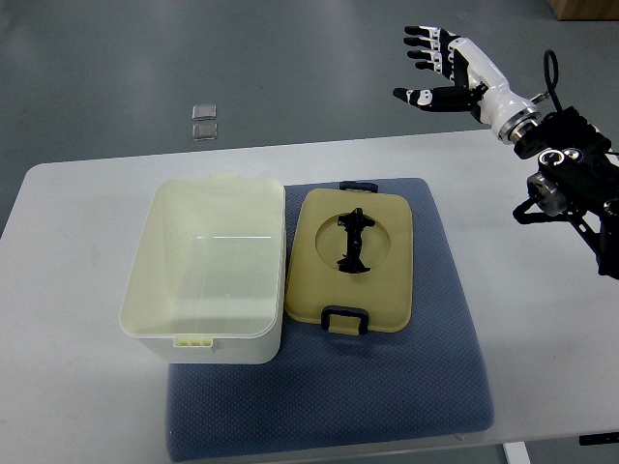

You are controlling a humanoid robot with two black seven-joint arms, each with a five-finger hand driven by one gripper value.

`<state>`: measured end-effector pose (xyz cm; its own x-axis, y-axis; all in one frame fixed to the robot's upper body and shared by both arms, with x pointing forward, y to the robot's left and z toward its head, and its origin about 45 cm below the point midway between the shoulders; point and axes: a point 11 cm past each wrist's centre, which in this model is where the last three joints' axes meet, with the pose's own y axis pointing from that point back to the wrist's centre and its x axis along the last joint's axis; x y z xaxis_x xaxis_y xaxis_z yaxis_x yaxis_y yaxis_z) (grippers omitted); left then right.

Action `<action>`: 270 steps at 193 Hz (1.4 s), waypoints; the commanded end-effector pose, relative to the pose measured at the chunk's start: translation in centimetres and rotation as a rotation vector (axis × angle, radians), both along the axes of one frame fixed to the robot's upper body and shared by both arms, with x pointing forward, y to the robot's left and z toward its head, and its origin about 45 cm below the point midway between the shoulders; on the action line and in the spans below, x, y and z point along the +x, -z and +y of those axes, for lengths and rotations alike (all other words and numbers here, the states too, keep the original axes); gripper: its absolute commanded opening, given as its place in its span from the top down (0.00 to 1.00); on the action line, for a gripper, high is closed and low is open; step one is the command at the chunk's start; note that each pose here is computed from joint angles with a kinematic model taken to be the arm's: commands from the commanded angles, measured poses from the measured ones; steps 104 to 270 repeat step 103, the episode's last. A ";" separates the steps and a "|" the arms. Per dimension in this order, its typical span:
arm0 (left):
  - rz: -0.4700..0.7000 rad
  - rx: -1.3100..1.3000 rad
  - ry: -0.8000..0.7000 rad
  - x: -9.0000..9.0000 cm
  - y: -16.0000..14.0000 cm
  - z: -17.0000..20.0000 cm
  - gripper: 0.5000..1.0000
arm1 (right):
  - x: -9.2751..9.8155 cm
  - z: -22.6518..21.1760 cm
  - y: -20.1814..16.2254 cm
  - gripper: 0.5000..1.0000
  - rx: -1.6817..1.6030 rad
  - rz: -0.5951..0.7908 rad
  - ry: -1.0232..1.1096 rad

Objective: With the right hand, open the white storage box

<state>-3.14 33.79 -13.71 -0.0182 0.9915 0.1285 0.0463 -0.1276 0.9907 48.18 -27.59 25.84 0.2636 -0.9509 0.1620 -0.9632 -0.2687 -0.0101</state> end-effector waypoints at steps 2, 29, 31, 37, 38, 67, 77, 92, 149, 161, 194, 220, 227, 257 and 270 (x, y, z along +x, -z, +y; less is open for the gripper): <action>-0.001 0.000 -0.001 0.0 0.0 0.0 0.00 | 0.0 -1.3 1.8 0.15 0.102 0.114 0.063; -0.001 0.000 -0.001 0.0 0.0 0.0 0.00 | -0.5 -1.7 3.7 0.14 0.173 0.242 0.049; 0.001 0.000 -0.001 0.0 0.0 0.0 0.00 | -0.6 -1.6 3.8 0.14 0.178 0.249 0.043; -0.001 0.000 -0.001 0.0 0.0 0.0 0.00 | -0.8 -1.5 4.1 0.14 0.192 0.269 0.025; 0.001 0.000 -0.001 0.0 0.0 0.0 0.00 | -0.8 -1.4 4.2 0.14 0.195 0.274 0.020; 0.001 0.000 0.001 0.0 0.0 0.0 0.00 | -1.2 -1.0 4.6 0.14 0.226 0.286 -0.022; 0.000 0.000 0.001 0.0 0.0 0.0 0.00 | -1.2 -0.8 4.6 0.14 0.231 0.283 -0.023; 0.001 0.000 -0.001 0.0 0.0 0.0 0.00 | -1.4 0.2 5.1 0.14 0.249 0.292 -0.032; -0.001 0.000 -0.001 0.0 0.0 0.0 0.00 | -1.4 0.4 5.2 0.14 0.257 0.291 -0.032; -0.001 0.000 -0.001 0.0 0.0 0.0 0.00 | -1.4 0.4 5.2 0.14 0.257 0.291 -0.032; -0.001 0.000 -0.001 0.0 0.0 0.0 0.00 | -1.4 0.4 5.2 0.14 0.257 0.291 -0.032; -0.001 0.000 -0.001 0.0 0.0 0.0 0.00 | -1.4 0.4 5.2 0.14 0.257 0.291 -0.032; -0.001 0.000 -0.001 0.0 0.0 0.0 0.00 | -1.4 0.4 5.2 0.14 0.257 0.291 -0.032; -0.001 0.000 -0.001 0.0 0.0 0.0 0.00 | -1.4 0.4 5.2 0.14 0.257 0.291 -0.032; -0.001 0.000 -0.001 0.0 0.0 0.0 0.00 | -1.4 0.4 5.2 0.14 0.257 0.291 -0.032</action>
